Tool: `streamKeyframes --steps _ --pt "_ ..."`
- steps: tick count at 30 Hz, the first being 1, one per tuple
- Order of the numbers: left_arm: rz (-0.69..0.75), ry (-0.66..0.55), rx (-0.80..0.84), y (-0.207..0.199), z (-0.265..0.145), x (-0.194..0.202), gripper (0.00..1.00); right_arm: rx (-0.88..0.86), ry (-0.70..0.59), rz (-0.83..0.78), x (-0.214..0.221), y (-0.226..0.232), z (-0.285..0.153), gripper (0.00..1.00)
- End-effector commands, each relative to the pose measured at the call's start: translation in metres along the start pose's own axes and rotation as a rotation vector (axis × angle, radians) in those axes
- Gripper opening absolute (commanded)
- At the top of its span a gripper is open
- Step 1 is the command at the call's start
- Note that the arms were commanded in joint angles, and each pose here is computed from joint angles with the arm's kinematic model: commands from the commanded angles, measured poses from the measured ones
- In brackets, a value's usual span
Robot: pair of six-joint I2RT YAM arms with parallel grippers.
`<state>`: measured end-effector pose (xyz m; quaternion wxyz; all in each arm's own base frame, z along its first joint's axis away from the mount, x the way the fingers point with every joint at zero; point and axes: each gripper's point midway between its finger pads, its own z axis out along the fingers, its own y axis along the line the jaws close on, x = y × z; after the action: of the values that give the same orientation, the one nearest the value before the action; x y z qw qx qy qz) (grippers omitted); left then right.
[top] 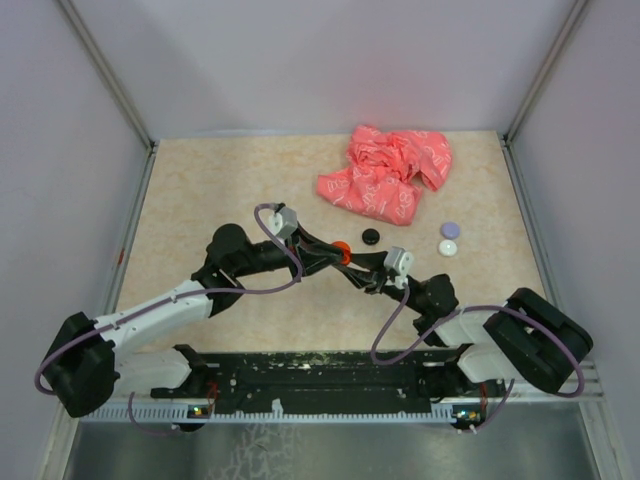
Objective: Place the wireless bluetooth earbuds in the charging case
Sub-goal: Place the earbud in the charging case, then adjust the earbud at the center of the board.
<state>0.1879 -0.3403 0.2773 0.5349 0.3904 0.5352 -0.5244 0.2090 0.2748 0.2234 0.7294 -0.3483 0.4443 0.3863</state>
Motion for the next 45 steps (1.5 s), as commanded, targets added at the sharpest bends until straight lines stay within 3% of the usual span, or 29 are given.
streamKeyframes --steps 1,17,23,29,35,39,45 --pt "0.076 -0.06 0.019 -0.006 0.001 -0.02 0.17 -0.026 -0.1 -0.021 -0.027 0.004 0.006 0.0" --pt "0.108 -0.058 -0.002 -0.004 -0.003 -0.021 0.17 -0.008 -0.108 -0.022 -0.029 0.002 0.003 0.0" --pt "0.078 0.013 -0.159 0.017 -0.018 -0.006 0.16 0.136 0.038 0.062 0.005 -0.015 -0.014 0.0" --pt "-0.04 0.231 -0.568 0.072 -0.065 0.05 0.15 0.241 0.243 0.117 0.041 -0.025 -0.035 0.0" --pt "-0.204 0.545 -0.938 0.114 -0.116 0.12 0.15 0.309 0.253 0.094 0.047 -0.037 -0.04 0.0" --pt "-0.28 0.633 -1.053 0.133 -0.131 0.141 0.15 0.297 0.219 0.096 0.045 -0.034 -0.041 0.0" --pt "-0.395 0.713 -1.1 0.157 -0.141 0.168 0.18 0.294 0.21 0.082 0.044 -0.033 -0.044 0.0"
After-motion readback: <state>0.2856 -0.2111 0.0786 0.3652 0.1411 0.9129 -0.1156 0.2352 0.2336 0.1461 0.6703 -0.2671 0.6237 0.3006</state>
